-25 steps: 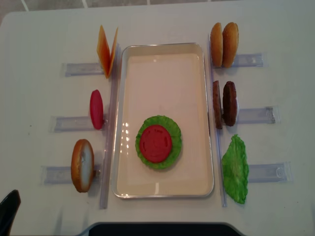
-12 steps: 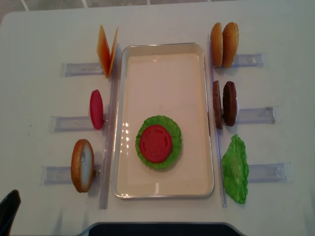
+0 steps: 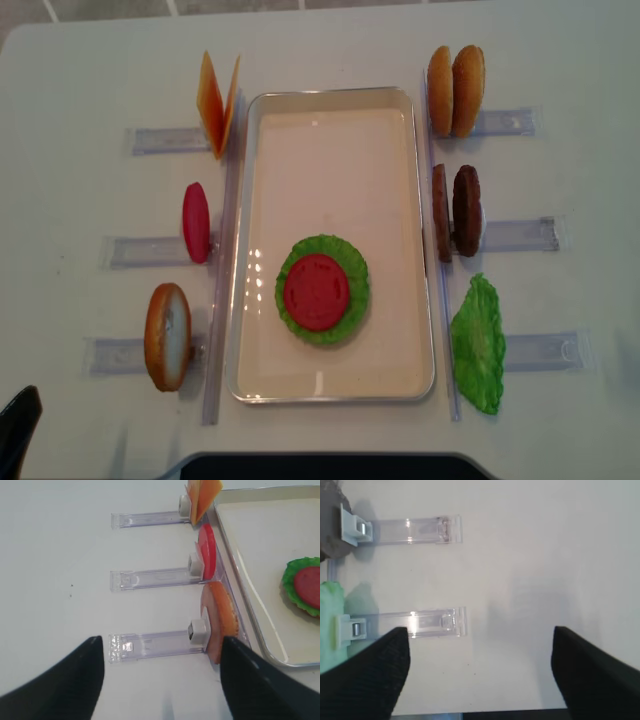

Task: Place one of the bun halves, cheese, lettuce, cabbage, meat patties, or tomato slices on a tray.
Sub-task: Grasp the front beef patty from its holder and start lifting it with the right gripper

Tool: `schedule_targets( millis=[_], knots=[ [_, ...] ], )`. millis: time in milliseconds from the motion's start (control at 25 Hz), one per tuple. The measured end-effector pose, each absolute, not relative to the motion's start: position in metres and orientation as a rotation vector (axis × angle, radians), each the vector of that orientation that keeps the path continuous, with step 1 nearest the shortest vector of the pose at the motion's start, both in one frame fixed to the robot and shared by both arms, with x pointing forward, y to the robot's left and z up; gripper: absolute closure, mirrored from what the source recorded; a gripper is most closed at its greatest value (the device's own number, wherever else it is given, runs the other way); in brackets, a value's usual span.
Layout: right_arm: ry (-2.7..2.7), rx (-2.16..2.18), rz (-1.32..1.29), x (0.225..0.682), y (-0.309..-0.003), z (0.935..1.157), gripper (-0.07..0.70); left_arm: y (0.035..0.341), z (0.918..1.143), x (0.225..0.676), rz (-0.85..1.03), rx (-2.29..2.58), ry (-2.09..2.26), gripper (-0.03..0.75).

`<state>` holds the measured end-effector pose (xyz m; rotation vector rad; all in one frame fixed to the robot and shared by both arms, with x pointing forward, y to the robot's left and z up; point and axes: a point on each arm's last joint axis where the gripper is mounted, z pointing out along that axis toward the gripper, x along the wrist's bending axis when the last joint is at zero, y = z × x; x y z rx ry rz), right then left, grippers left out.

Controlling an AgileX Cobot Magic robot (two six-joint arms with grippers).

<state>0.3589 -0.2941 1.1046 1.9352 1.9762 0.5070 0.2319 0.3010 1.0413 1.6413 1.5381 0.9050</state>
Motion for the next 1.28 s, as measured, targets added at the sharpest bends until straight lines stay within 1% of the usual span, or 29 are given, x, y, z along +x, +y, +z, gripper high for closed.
schedule_targets(
  millis=[40,160,280,480,760,1080,1280],
  knots=[
    [2.005,1.964,0.464,0.371,-0.294,1.101,0.055,0.301,1.041,0.232,0.905,1.641,1.538,0.169],
    [2.037,1.996,0.413,0.392,-0.293,1.099,0.055,0.301,1.041,0.232,0.905,1.641,1.538,0.169],
    [2.061,2.020,0.374,0.410,-0.293,1.096,0.055,0.301,1.041,0.232,0.905,1.642,1.538,0.169],
    [2.109,2.067,0.291,0.434,-0.292,1.084,0.055,0.301,1.041,0.232,0.905,1.641,1.538,0.169],
    [2.130,2.088,0.253,0.454,-0.291,1.079,0.055,0.301,1.041,0.232,0.905,1.641,1.538,0.169],
    [2.126,2.085,0.260,0.468,-0.291,1.084,0.055,0.301,1.041,0.232,0.905,1.641,1.538,0.169],
    [2.135,2.100,0.240,0.474,-0.291,1.079,0.055,0.301,1.041,0.232,0.904,1.642,1.539,0.169]
  ],
)
